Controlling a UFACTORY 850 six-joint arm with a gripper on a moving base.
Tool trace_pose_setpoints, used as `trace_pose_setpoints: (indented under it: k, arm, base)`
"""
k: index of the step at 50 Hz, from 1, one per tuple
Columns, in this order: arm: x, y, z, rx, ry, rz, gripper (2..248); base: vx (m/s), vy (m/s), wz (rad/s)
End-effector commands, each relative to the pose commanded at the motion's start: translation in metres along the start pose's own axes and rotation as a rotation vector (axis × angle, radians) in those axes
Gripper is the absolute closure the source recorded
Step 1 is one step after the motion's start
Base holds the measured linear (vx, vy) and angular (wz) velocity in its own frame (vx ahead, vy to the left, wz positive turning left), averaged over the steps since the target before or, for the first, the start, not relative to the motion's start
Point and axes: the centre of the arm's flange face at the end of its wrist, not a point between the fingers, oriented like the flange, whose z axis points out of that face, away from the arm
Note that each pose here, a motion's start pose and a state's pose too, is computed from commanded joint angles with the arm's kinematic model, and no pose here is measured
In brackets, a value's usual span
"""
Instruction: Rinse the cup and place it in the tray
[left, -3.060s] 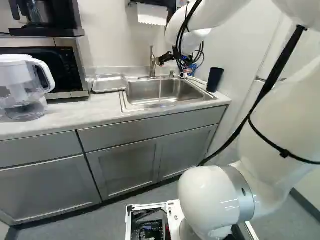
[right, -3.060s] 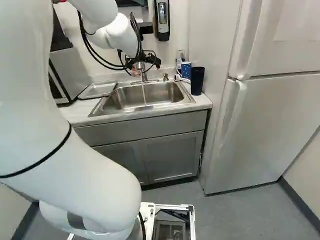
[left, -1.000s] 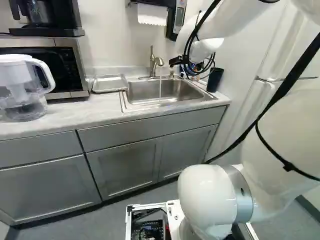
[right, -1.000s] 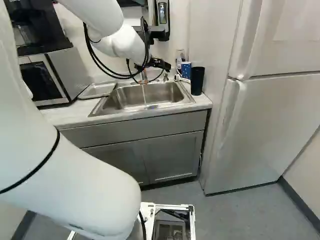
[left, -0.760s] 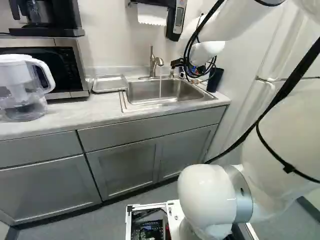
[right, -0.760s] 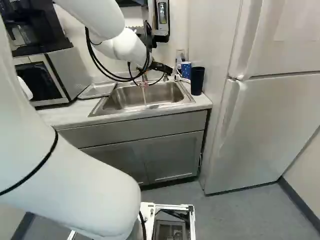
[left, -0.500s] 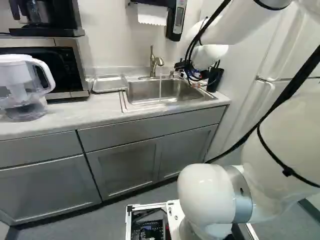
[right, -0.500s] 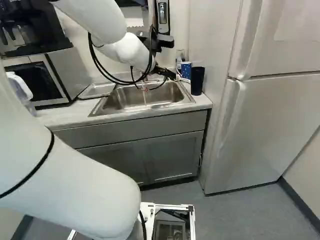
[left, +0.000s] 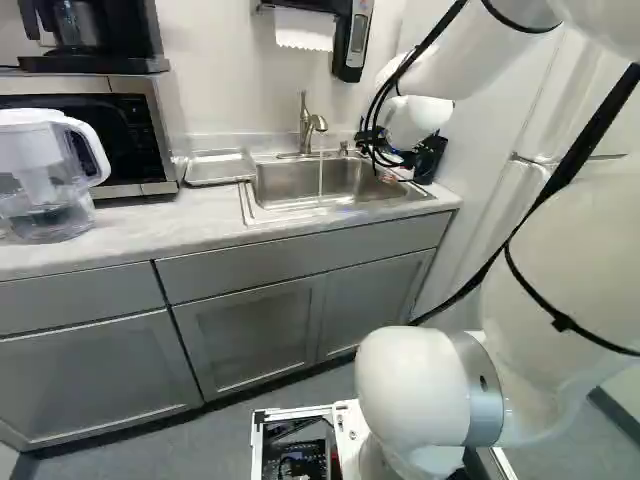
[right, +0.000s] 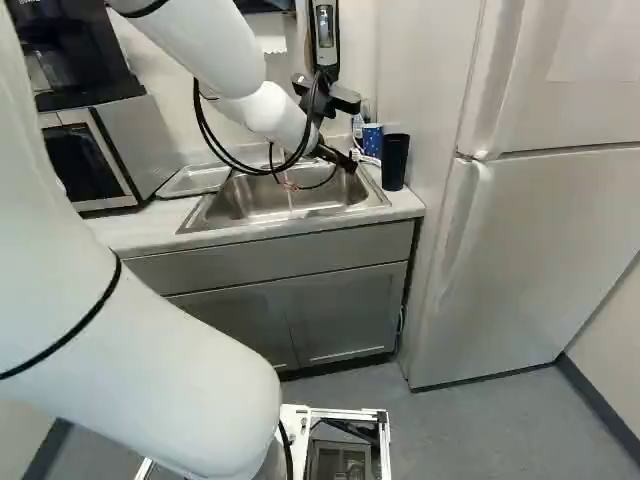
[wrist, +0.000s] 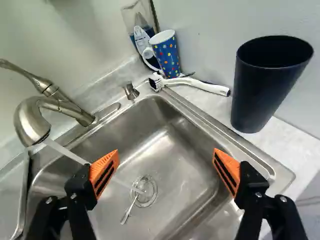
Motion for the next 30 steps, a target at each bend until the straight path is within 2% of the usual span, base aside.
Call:
trace_pose_setpoints:
  k: [10,30]
  arm:
    - [-0.0044,0.0035,0.0078,-0.018,0.015,0.052,3]
    - [-0.0016,0.0056,0.0095,-0.028,0.055,0.080,3]
  base:
    - [0.000,0.000,0.000]
    - [0.000,0.000,0.000]
